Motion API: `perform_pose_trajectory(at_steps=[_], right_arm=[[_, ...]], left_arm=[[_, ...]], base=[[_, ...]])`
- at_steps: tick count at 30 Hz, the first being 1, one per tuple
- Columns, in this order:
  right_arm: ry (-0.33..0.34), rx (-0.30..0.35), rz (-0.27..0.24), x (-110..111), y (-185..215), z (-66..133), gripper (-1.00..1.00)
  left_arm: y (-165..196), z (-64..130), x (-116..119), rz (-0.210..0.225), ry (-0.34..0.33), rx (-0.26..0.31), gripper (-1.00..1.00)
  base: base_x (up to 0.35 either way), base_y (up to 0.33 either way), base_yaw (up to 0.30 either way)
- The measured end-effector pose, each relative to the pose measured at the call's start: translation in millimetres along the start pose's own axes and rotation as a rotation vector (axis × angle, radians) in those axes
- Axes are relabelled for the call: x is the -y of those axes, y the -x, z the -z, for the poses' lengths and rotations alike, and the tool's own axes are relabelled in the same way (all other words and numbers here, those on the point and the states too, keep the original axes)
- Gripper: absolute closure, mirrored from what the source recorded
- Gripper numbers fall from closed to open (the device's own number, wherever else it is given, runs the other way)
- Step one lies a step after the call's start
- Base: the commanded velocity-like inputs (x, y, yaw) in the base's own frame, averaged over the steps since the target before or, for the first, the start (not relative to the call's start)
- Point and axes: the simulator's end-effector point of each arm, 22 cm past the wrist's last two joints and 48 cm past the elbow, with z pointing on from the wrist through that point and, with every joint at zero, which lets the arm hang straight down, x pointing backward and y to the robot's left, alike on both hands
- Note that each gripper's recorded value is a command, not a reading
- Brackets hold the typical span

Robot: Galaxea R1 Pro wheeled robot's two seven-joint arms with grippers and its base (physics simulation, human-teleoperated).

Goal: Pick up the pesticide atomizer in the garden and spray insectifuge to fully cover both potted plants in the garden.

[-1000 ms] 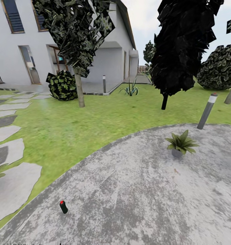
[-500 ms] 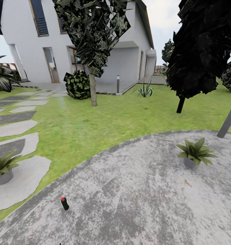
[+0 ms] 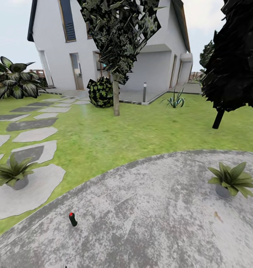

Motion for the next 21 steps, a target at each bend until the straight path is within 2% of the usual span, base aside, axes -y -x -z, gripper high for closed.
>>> perform_pose_trajectory(at_steps=[21], right_arm=[[0.0, 0.0, 0.0, 0.1, -0.2, 0.2, -1.0]], left_arm=[[0.0, 0.0, 0.0, 0.0, 0.0, 0.0, -1.0]], base=[[0.141, -0.25, 0.278]])
